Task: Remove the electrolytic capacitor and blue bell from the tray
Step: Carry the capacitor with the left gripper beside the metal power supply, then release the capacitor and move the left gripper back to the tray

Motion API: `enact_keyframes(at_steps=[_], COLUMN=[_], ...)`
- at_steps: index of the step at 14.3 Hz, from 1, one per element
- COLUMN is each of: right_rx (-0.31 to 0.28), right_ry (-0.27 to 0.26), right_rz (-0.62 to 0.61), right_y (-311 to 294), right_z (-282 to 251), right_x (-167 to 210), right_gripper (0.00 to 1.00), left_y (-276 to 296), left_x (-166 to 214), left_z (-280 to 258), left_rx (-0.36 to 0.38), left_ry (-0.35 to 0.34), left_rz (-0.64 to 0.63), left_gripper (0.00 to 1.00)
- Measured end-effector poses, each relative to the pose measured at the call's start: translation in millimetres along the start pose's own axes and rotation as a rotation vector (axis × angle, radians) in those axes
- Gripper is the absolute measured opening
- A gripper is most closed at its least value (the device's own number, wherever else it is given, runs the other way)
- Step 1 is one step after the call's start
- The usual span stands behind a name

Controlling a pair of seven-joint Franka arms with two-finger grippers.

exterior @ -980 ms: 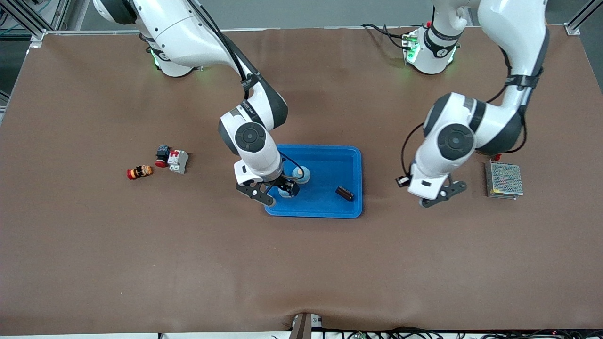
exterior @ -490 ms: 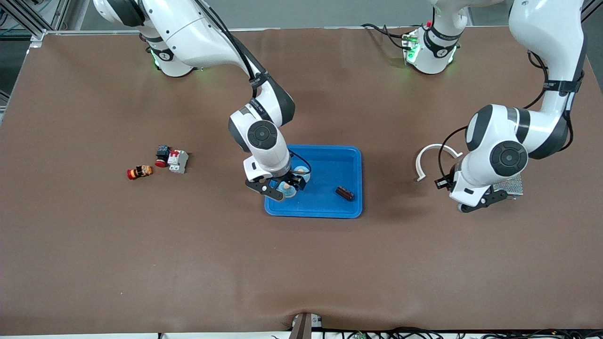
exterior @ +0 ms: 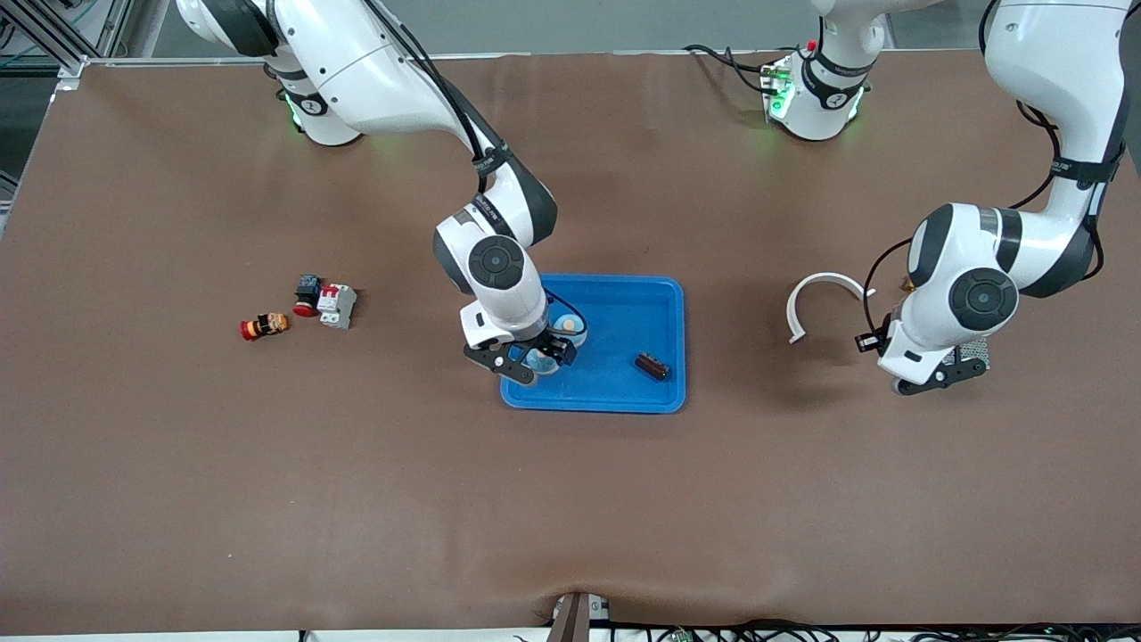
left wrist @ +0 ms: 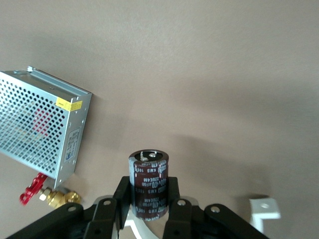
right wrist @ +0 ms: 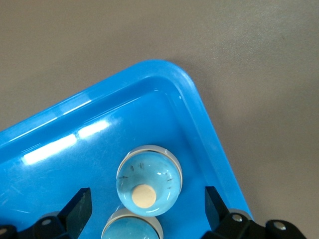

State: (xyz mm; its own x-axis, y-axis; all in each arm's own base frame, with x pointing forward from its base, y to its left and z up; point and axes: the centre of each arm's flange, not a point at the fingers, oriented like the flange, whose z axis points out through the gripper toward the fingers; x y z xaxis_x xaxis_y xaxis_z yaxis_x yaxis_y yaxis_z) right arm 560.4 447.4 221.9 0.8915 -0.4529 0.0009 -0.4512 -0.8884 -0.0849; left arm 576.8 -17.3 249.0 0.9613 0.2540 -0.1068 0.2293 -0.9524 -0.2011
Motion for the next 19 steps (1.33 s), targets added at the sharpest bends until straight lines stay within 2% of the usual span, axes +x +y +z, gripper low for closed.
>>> enact_keyframes(at_steps=[4, 6, 13, 16, 17, 19], right_rx=[0.008, 0.011, 0.012, 0.010, 0.011, 0.011], right_ry=[0.010, 0.013, 0.014, 0.011, 0.011, 0.010], right_rz=[0.006, 0.006, 0.005, 0.001, -0.001, -0.003], right_y=[2, 2, -1, -4, -5, -7], right_z=[6, 12, 20, 25, 27, 30], right_x=[5, 5, 6, 4, 3, 3], right_gripper=[1.00, 1.00, 1.00, 1.00, 1.00, 1.00], left_y=[-16, -19, -12, -11, -11, -11], left_x=[-7, -8, -13, -13, -13, -12], left_z=[27, 39, 73, 73, 74, 73], left_rx=[0.028, 0.019, 0.019, 0.024, 0.025, 0.026], left_ry=[0.024, 0.033, -0.012, -0.010, -0.010, -0.007], left_rz=[0.038, 0.043, 0.066, 0.074, 0.076, 0.076], left_gripper=[0.33, 0.33, 0.33, 0.34, 0.38, 0.58])
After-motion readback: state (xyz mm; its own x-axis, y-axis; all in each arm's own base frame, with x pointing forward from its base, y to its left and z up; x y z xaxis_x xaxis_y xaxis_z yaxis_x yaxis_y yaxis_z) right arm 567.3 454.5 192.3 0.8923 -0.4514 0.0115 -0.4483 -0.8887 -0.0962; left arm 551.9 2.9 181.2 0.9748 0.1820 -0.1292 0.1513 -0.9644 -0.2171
